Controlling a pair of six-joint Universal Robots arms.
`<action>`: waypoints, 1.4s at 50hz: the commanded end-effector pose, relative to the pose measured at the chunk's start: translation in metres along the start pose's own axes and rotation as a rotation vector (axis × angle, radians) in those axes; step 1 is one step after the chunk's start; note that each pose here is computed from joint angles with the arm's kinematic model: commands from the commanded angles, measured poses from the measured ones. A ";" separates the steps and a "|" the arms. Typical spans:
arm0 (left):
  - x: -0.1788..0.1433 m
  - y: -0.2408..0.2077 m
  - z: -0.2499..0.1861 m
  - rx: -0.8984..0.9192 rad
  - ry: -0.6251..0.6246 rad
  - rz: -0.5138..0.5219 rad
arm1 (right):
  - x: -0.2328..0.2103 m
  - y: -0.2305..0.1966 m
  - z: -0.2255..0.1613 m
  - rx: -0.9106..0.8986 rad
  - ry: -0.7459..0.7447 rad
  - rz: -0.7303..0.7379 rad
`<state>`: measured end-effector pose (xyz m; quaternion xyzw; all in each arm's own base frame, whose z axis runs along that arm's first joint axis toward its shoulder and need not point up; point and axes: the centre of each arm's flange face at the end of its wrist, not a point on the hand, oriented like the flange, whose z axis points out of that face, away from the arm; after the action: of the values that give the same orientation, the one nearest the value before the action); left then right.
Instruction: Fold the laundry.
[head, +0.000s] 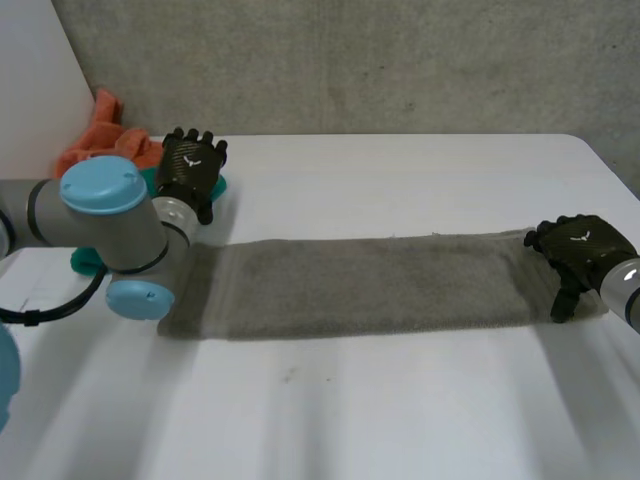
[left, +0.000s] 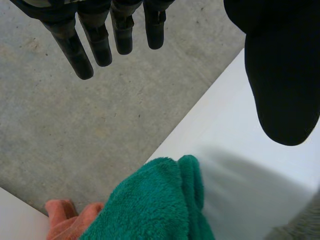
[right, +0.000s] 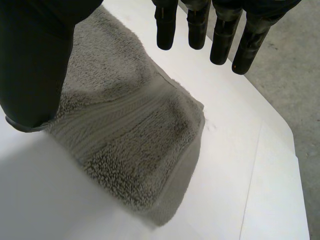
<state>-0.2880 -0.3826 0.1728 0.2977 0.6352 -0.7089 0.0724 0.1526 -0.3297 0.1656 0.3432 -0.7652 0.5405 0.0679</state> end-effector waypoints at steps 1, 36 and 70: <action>0.005 -0.015 -0.042 -0.024 0.058 -0.005 | 0.007 0.011 -0.001 -0.001 -0.027 0.019; 0.005 -0.025 -0.101 -0.058 0.119 -0.014 | 0.075 0.065 0.029 -0.028 0.136 -0.049; 0.006 -0.026 -0.109 -0.064 0.130 -0.079 | 0.047 0.071 0.040 0.073 -0.093 0.102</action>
<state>-0.2707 -0.2724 0.1914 0.3151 0.6708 -0.6712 0.0105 0.0792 -0.3694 0.1212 0.3246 -0.7648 0.5566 -0.0003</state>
